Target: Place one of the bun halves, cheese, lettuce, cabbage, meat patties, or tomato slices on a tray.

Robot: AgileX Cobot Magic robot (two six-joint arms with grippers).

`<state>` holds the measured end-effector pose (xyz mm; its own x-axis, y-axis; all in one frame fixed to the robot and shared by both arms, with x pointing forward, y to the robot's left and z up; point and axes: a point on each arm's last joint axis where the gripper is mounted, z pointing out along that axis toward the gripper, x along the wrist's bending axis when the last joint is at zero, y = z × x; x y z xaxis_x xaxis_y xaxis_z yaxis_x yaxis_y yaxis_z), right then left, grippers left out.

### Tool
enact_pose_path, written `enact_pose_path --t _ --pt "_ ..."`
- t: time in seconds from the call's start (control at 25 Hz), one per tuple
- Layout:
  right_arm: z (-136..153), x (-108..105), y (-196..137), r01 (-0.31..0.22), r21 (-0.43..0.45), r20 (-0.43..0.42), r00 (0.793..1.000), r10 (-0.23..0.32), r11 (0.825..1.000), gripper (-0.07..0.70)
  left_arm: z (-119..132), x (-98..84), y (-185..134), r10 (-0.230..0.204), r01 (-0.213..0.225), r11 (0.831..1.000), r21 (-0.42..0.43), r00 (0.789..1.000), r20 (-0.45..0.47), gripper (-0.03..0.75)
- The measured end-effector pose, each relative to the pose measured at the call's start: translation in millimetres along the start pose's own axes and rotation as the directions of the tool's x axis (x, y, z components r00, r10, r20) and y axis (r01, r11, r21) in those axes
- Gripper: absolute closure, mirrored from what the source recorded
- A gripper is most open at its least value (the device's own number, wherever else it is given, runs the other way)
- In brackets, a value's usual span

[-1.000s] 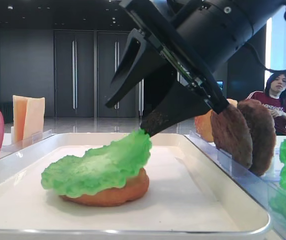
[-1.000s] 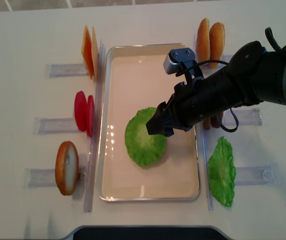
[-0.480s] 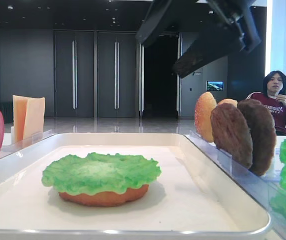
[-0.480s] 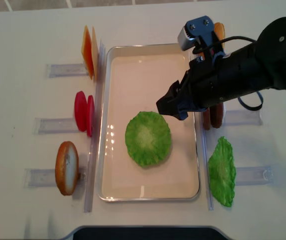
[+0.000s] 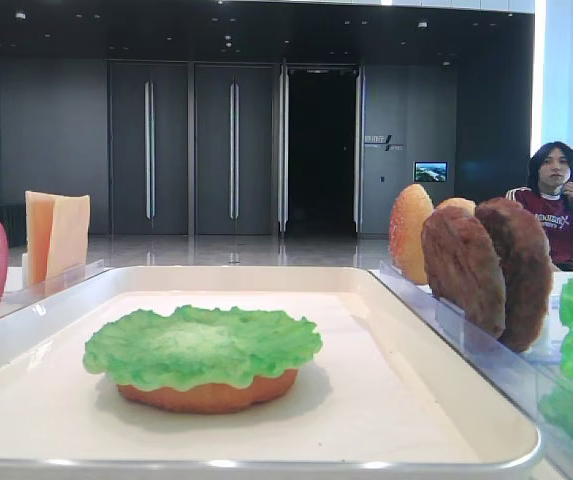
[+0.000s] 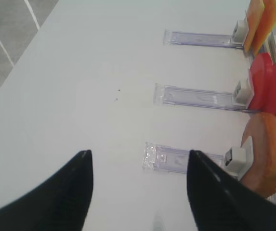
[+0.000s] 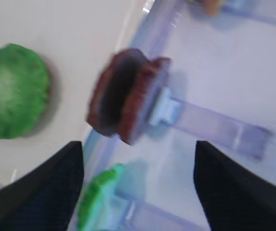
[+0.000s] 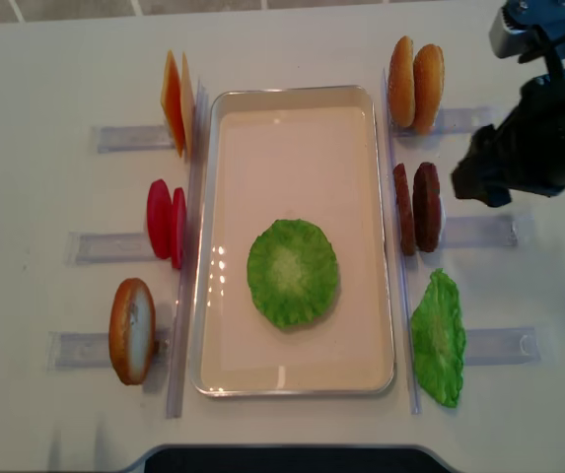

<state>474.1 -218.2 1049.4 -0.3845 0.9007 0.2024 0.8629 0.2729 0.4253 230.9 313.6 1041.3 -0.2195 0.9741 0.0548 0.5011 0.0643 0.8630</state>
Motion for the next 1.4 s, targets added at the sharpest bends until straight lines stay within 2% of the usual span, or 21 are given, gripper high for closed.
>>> enact_pose_path --t 0.12,0.24,0.36,0.52,0.6,0.8,1.0,1.24,1.32,1.4 --pt "-7 -25 -12 -0.089 0.111 0.125 0.989 0.074 0.99 0.14 0 0.0 0 0.0 0.0 1.0 0.0 1.0 0.0 0.247" --pt "-14 -45 -23 -0.194 0.179 0.218 0.964 0.154 0.965 0.142 0 0.0 0 0.0 0.0 1.0 0.0 1.0 0.0 0.247" --pt "-20 -60 -31 -0.278 0.197 0.268 0.938 0.221 0.94 0.143 0 0.0 0 0.0 0.0 1.0 0.0 1.0 0.0 0.247" --pt "-27 -76 -37 -0.38 0.176 0.309 0.897 0.316 0.908 0.143 0 0.0 0 0.0 0.0 1.0 0.0 1.0 0.0 0.247" --pt "-29 -81 -39 -0.411 0.168 0.322 0.882 0.344 0.896 0.143 0 0.0 0 0.0 0.0 1.0 0.0 1.0 0.0 0.247" --pt "-35 -77 -47 -0.417 0.15 0.325 0.877 0.354 0.896 0.143 0 0.0 0 0.0 0.0 1.0 0.0 1.0 0.0 0.247" --pt "-41 -59 -79 -0.418 0.128 0.307 0.879 0.365 0.899 0.143 0 0.0 0 0.0 0.0 1.0 0.0 1.0 0.0 0.247" --pt "-58 -36 -119 -0.39 0.047 0.302 0.883 0.359 0.92 0.143 0 0.0 0 0.0 0.0 1.0 0.0 1.0 0.0 0.247" --pt "-69 -25 -136 -0.364 -0.025 0.301 0.885 0.354 0.931 0.143 0 0.0 0 0.0 0.0 1.0 0.0 1.0 0.0 0.247" --pt "-72 -18 -150 -0.348 -0.066 0.301 0.887 0.351 0.935 0.143 0 0.0 0 0.0 0.0 1.0 0.0 1.0 0.0 0.247"
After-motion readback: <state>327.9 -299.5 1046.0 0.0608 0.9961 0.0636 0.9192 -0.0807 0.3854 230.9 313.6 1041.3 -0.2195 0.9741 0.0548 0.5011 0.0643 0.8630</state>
